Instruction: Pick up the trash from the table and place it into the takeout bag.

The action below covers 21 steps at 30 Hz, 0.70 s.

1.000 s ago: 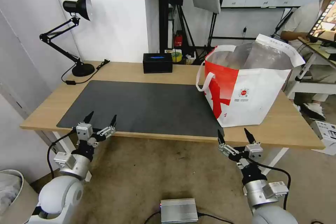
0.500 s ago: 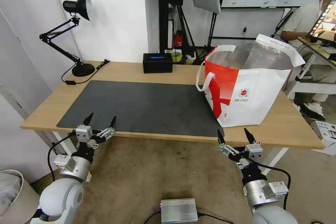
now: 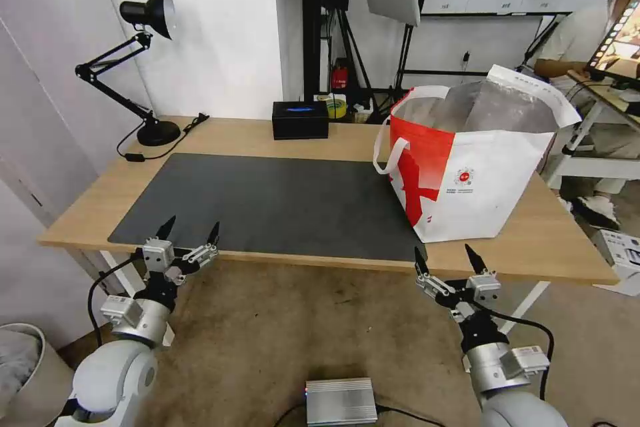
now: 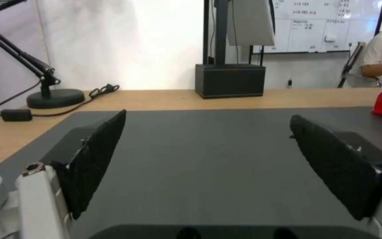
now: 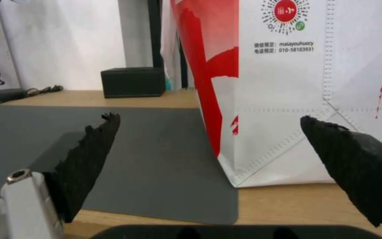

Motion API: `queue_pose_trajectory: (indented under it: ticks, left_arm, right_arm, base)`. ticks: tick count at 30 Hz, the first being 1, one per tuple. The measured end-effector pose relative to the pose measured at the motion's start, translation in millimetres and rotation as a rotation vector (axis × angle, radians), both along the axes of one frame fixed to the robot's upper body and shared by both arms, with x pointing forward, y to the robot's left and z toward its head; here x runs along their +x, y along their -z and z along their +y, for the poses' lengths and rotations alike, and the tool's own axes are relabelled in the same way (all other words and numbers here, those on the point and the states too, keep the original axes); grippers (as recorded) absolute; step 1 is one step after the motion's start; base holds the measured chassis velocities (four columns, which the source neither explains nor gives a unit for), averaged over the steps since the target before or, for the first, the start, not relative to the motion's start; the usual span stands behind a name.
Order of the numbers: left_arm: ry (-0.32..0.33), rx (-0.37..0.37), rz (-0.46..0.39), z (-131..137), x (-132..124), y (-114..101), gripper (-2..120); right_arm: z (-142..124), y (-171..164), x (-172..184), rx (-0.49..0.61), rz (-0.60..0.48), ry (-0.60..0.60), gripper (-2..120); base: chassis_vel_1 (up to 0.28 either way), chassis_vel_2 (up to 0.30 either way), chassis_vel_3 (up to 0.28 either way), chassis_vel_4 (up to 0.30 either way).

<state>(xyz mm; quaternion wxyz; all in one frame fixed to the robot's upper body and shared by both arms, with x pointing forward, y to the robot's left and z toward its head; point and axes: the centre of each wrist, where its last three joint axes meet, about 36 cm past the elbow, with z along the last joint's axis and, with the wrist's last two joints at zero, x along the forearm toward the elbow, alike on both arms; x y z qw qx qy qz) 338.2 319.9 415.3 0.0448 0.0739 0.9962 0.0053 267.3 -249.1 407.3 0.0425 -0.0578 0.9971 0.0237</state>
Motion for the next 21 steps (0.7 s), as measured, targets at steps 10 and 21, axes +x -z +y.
queue_pose_trajectory:
  ticks: [10,21]
  left_arm:
    - [0.000,0.000,0.000,0.0,0.1,0.1,100]
    - [0.000,0.000,0.001,-0.1,0.2,0.1,100]
  right_arm:
    - [0.0,0.0,0.0,0.000,0.000,0.000,100]
    - [0.0,0.0,0.0,0.000,0.000,0.000,100]
  base:
    - [0.000,0.000,0.000,0.000]
    - [0.000,0.000,0.000,0.000]
